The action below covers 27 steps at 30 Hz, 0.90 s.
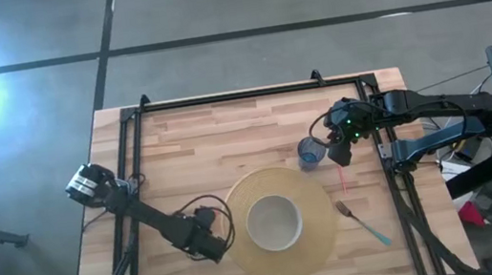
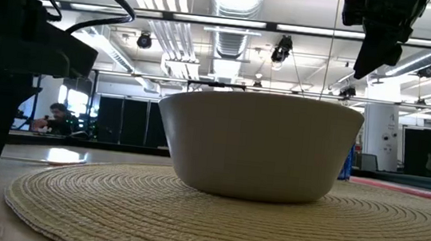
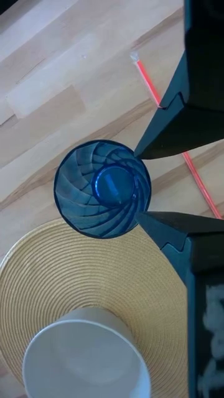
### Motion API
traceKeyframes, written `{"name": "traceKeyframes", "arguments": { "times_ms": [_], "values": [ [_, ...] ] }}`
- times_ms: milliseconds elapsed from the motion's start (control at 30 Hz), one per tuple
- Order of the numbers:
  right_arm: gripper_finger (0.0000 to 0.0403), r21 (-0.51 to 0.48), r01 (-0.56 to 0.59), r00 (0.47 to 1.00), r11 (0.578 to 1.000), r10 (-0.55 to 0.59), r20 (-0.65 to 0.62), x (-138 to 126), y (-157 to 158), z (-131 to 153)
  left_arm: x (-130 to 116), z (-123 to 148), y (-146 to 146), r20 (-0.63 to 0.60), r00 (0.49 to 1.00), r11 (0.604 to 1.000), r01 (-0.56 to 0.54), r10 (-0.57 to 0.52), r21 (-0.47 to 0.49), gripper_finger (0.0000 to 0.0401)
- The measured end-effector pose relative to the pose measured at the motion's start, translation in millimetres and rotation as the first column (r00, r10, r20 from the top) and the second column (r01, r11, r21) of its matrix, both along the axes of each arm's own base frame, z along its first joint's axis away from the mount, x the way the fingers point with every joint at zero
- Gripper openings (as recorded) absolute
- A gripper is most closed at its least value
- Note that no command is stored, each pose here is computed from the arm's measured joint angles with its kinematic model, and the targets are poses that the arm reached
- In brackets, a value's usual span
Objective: Pick & Place Utensil
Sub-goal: Put the orange spoon into the white bowl on the brown placemat
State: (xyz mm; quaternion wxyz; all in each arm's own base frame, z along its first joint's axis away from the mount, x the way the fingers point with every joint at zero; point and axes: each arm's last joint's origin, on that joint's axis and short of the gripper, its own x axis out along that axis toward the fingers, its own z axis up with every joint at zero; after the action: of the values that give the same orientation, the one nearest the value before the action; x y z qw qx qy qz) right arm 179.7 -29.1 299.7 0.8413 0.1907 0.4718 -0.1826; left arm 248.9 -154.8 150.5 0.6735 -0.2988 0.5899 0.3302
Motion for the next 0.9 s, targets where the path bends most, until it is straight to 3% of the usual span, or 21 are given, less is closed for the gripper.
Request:
{"name": "traceKeyframes", "arguments": {
  "times_ms": [400,667,900],
  "values": [
    [0.0123,-0.011,-0.024,0.999,1.0,0.025,0.022,-4.8,0.9,4.6,3.6,41.1,1.4,0.027,0.999,0.992,0.018,-0.021,0.123,0.0002],
    [0.0125,-0.005,-0.071,0.99,0.997,0.071,0.123,-17.4,5.1,23.4,-0.9,76.5,12.6,0.248,0.968,0.959,-0.037,-0.036,0.282,0.0001],
    [0.0132,0.011,-0.116,0.981,0.993,0.113,0.159,-24.0,15.9,27.3,4.9,98.2,16.3,0.46,0.876,0.898,-0.083,-0.141,0.433,0.0001]
  ]
}}
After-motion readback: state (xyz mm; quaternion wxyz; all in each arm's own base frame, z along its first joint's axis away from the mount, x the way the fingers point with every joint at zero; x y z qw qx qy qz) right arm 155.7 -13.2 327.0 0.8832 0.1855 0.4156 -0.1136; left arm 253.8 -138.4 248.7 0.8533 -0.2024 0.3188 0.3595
